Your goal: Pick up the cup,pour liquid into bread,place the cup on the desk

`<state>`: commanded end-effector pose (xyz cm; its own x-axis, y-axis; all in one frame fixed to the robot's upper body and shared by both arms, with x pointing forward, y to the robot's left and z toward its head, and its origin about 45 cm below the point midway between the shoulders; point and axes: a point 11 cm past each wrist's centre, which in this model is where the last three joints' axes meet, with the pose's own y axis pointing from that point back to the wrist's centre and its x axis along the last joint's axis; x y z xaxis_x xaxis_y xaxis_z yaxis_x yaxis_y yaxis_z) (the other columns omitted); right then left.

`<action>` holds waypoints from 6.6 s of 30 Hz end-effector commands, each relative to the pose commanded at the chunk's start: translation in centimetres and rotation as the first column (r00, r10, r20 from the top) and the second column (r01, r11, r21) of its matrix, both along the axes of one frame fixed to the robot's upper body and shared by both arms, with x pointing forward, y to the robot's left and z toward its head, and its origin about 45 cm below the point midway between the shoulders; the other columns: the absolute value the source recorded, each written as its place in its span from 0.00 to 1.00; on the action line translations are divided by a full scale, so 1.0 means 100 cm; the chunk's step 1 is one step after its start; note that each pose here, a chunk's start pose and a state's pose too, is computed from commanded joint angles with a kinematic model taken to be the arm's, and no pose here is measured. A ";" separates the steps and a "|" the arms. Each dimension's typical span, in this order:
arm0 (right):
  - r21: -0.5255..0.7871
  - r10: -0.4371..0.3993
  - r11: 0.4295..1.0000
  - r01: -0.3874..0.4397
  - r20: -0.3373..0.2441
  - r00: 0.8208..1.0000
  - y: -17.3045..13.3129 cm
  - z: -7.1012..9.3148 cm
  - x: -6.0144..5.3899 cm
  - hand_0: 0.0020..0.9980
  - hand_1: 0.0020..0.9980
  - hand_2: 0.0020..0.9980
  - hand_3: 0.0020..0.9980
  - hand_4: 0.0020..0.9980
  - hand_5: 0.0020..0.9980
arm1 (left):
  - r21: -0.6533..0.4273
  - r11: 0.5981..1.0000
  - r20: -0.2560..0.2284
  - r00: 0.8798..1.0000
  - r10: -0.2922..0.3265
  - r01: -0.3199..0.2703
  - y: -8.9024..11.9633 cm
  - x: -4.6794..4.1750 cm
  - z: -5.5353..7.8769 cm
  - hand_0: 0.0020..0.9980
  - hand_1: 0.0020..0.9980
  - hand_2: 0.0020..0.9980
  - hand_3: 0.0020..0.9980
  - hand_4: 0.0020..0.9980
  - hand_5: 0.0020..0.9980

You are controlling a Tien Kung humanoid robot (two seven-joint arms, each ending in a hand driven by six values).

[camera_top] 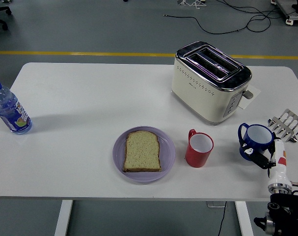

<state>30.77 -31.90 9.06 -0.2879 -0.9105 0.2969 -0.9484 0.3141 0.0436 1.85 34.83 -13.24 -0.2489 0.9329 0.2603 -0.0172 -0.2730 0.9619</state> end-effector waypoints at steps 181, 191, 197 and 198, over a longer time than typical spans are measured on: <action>0.850 -0.128 0.528 0.000 0.080 0.989 -0.063 0.059 0.015 0.69 0.60 0.65 0.60 0.58 0.14 | -0.002 1.000 -0.009 1.000 0.002 -0.002 0.000 -0.0046 0.000 0.64 0.64 0.66 0.51 0.24 0.85; 0.883 -0.150 0.469 0.002 0.077 0.986 -0.064 0.059 0.015 0.68 0.58 0.65 0.60 0.58 0.13 | -0.001 1.000 -0.004 1.000 0.002 -0.002 0.000 -0.0014 0.000 0.64 0.64 0.66 0.51 0.24 0.85; 0.904 -0.137 0.427 -0.025 0.092 0.986 -0.061 0.059 0.015 0.68 0.60 0.65 0.60 0.58 0.12 | -0.002 1.000 -0.004 1.000 0.001 -0.001 0.000 -0.0013 0.000 0.64 0.64 0.66 0.51 0.24 0.85; 0.904 -0.133 0.425 -0.032 0.097 0.986 -0.061 0.060 0.016 0.68 0.60 0.65 0.60 0.58 0.12 | -0.002 1.000 -0.003 1.000 0.001 -0.001 0.000 -0.0012 0.000 0.64 0.64 0.66 0.51 0.24 0.85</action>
